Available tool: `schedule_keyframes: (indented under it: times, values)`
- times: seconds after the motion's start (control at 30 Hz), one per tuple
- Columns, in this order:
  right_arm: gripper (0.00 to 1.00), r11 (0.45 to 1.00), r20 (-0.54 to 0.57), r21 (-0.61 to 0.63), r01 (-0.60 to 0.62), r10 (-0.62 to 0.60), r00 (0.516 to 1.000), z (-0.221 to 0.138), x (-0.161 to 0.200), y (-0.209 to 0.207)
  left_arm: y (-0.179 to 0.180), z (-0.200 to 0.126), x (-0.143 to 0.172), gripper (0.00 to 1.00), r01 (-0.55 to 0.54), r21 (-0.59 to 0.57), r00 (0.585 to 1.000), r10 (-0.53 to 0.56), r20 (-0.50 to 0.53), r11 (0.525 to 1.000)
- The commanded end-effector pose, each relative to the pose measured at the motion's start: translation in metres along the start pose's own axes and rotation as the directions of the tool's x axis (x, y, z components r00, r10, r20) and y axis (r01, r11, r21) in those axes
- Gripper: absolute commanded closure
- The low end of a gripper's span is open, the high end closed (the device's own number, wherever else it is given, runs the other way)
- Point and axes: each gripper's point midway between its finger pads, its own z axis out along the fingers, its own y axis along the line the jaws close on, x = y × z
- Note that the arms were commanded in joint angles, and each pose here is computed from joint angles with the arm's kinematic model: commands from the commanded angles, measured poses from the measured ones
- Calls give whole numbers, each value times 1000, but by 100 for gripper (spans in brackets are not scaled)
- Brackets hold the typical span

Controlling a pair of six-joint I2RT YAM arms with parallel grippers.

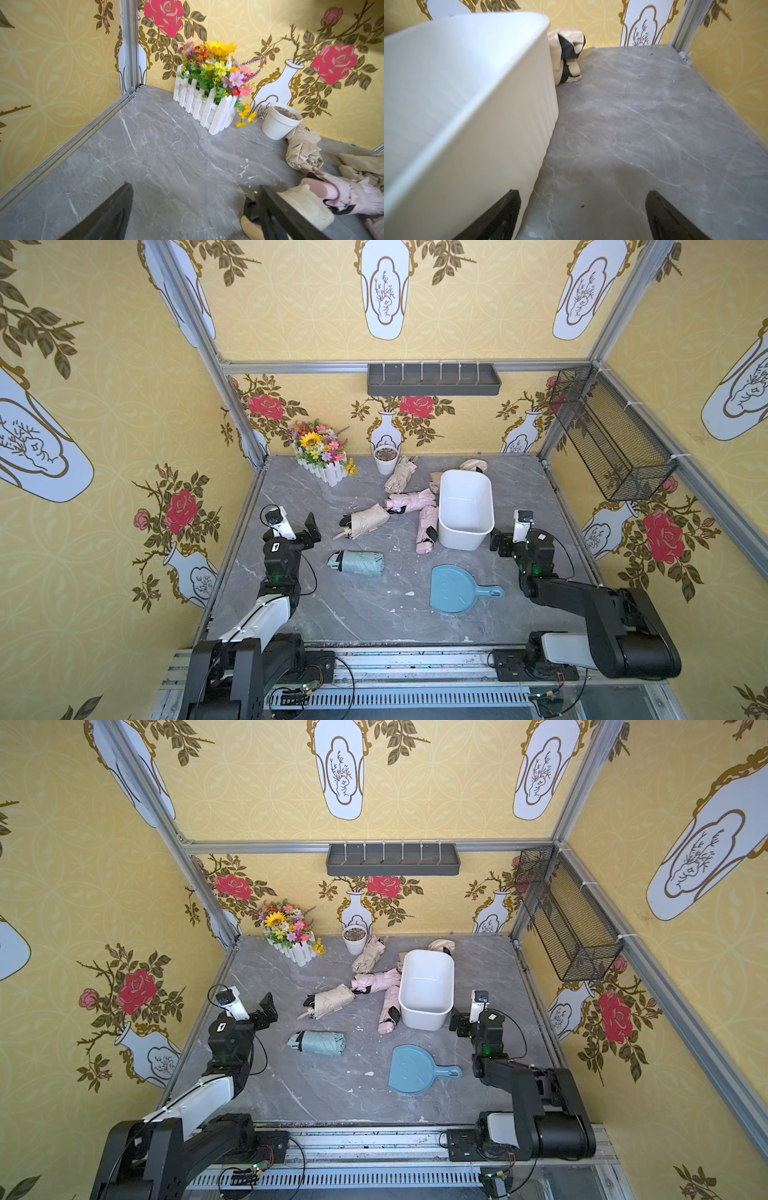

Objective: Put the umbrella into the storage box
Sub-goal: Pick up the umbrella from the center of the board.

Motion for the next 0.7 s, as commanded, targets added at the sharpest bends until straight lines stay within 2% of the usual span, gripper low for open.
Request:
schedule_keyframes:
  times: [0.0,0.1,0.2,0.3,0.37,0.5,0.57,0.67]
  values:
    - [1,998,-85,58,-17,21,996,-14,0,-8,3,-7,13,3,22,-41,993,-26,-116,999]
    - [1,999,-72,43,-17,20,997,-26,-2,-6,3,-14,12,2,7,-39,992,-12,-129,999]
    - [0,999,-106,-3,-47,47,993,-35,-10,4,-9,-18,8,4,2,8,983,-1,-185,1000]
    - [3,993,-151,-27,-116,111,982,-50,-23,16,-16,-25,-1,4,85,-3,963,-83,-258,996]
    - [3,988,-187,-33,-152,143,972,-61,-31,25,-29,-32,-5,6,139,23,938,-124,-325,990]
    - [7,979,-282,-67,-191,165,945,-78,-41,49,-46,-47,-7,9,209,-7,881,-191,-433,978]
    - [9,977,-346,-86,-198,157,925,-86,-40,63,-60,-54,-3,11,218,11,849,-184,-496,976]
    - [11,967,-419,-149,-205,126,899,-98,-45,85,-78,-66,6,13,157,37,800,-106,-591,987]
